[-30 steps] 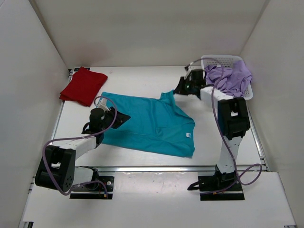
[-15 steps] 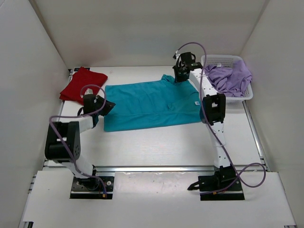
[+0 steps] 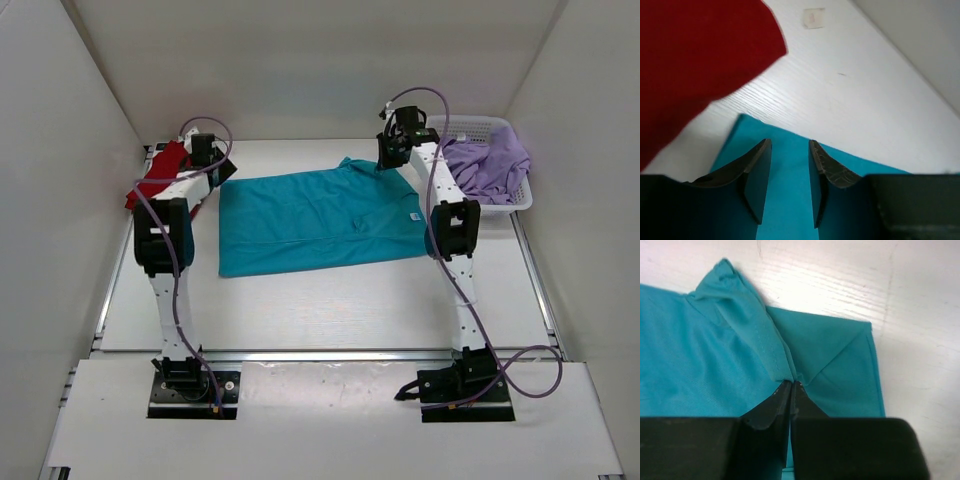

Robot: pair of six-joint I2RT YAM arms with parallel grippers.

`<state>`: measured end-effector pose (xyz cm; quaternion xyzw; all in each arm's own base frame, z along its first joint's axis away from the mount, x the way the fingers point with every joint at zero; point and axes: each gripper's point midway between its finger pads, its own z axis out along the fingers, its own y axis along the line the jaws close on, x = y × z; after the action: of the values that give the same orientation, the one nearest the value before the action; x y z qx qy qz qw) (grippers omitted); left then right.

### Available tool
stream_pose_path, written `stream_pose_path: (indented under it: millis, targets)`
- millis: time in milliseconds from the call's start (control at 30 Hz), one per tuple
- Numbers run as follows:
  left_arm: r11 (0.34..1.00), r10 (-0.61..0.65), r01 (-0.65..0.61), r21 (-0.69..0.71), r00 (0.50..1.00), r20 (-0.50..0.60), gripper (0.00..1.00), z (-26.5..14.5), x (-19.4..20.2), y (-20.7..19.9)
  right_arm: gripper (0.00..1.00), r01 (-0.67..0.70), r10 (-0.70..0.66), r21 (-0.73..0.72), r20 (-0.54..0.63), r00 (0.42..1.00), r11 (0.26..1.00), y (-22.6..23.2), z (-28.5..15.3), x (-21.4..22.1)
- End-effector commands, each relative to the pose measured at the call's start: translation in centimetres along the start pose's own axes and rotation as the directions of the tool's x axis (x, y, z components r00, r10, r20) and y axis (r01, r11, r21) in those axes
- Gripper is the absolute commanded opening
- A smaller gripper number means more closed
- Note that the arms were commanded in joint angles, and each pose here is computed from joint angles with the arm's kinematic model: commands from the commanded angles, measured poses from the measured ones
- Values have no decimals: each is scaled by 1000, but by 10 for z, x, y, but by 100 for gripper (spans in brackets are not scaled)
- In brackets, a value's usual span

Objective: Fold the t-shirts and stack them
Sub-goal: Grap the side of the flattened tshirt furthest away from the robot with both arms

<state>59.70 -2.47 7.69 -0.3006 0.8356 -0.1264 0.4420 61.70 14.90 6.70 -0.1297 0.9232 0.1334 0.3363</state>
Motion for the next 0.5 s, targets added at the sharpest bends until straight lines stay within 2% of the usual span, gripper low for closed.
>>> stream_pose_path:
  millis: [0, 67, 267, 467]
  targets:
    - [983, 93, -104, -149, 992, -80, 46, 16, 0, 27, 0, -45, 50, -67, 78, 996, 997, 2, -11, -25]
    - [969, 116, -135, -205, 988, -104, 44, 21, -4, 36, 0, -63, 69, -77, 78, 995, 995, -2, -10, -25]
    - [970, 112, -127, -205, 990, -83, 45, 19, -18, 30, 0, -83, 95, -127, 96, 991, 988, -1, -8, -30]
    - [973, 75, -93, -212, 993, -91, 49, 12, -26, 48, 0, -90, 104, -143, 98, 990, 986, -2, -6, -29]
